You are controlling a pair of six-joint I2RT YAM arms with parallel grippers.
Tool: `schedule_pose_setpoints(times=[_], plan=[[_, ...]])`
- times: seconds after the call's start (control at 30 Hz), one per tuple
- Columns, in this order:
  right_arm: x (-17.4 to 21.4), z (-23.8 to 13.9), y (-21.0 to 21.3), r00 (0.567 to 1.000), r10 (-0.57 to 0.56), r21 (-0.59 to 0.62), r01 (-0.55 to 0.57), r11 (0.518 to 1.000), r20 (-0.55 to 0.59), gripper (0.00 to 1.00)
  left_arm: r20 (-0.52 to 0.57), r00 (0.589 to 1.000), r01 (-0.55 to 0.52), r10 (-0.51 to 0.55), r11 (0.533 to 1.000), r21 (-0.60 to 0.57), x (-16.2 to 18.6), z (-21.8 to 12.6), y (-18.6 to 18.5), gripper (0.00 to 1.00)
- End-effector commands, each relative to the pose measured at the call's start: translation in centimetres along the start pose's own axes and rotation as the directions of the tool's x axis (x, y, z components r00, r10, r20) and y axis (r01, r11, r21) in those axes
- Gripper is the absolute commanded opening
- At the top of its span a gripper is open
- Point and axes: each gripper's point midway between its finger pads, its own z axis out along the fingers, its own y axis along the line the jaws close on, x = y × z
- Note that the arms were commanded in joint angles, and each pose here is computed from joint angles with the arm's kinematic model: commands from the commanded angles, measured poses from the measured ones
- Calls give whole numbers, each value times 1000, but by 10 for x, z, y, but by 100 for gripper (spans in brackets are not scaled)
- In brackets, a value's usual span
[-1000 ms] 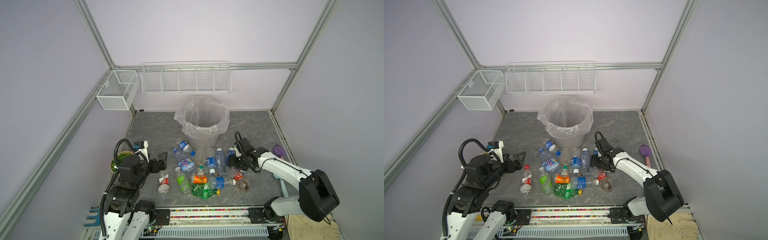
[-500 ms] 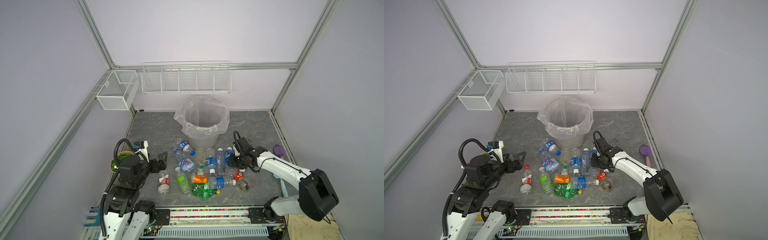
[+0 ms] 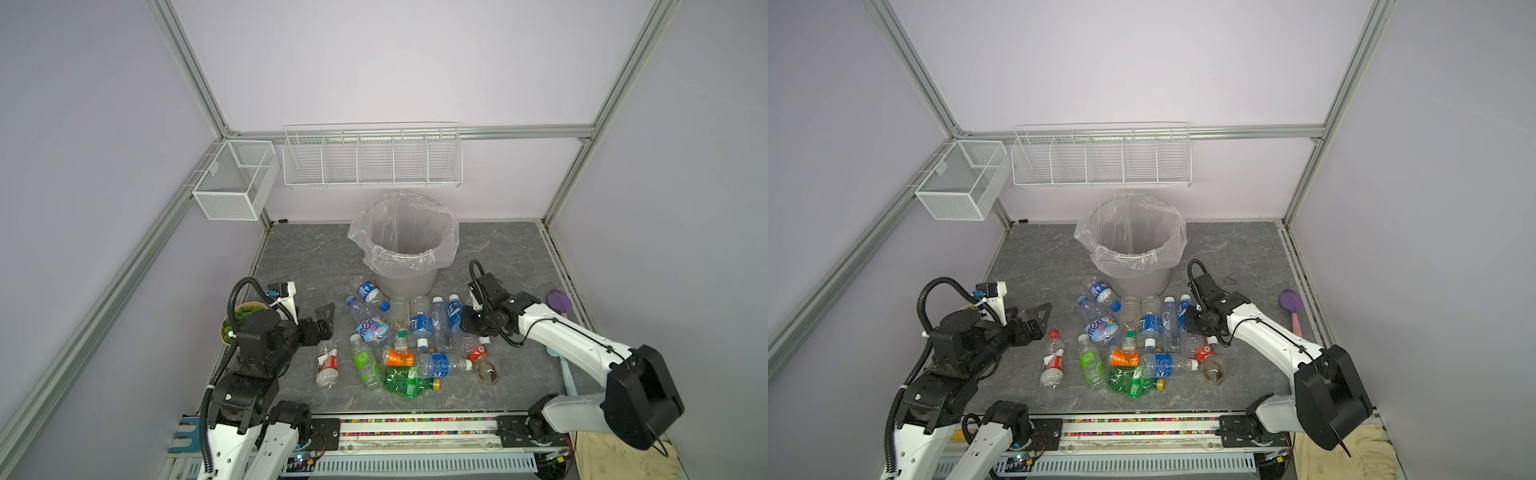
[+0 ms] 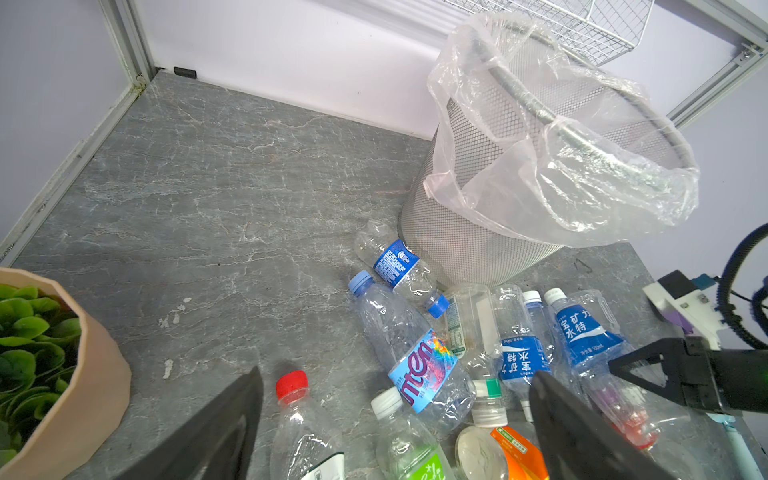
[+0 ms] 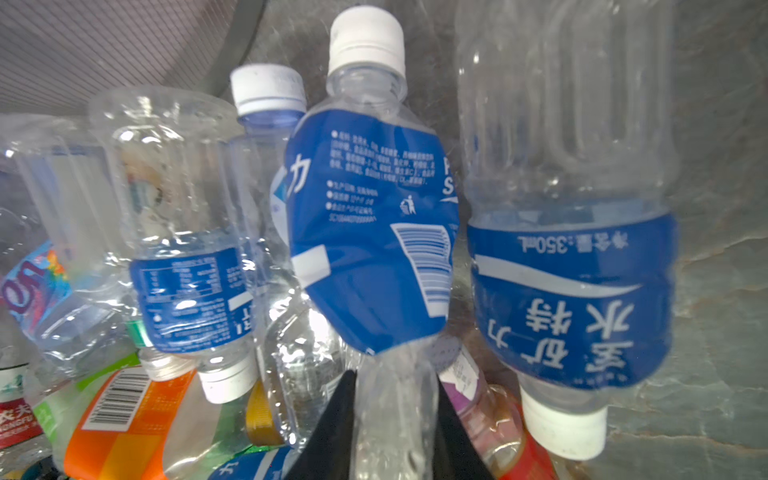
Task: Throw the plastic bottles in the bin
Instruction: 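Lower the right gripper and close it on a blue-labelled bottle, then lift the blue-labelled bottle with the right gripper toward the bin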
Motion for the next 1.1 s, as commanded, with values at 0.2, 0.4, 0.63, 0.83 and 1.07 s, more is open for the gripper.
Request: schedule_pose_setpoints(times=[0.2,0.4,0.63,0.83,1.07], plan=[[-13,-36,10,996,-27,-11,28,1000,85,20,-25,1000,-7,7,1000,-7,7,3,2,99],[-21,-59,14,989,-30,-30,35,999,146,20,-26,1000,-7,7,1000,-2,8,3,1,99],[-32,-90,21,974,-40,-61,55,997,223,20,-31,1000,-7,7,1000,0,8,4,1,99],[-38,-109,27,962,-46,-85,71,994,270,19,-34,999,-9,9,1000,8,9,4,-1,99],[-45,-123,34,950,-71,-101,106,989,305,19,-39,999,-10,10,1000,9,10,5,-1,99]])
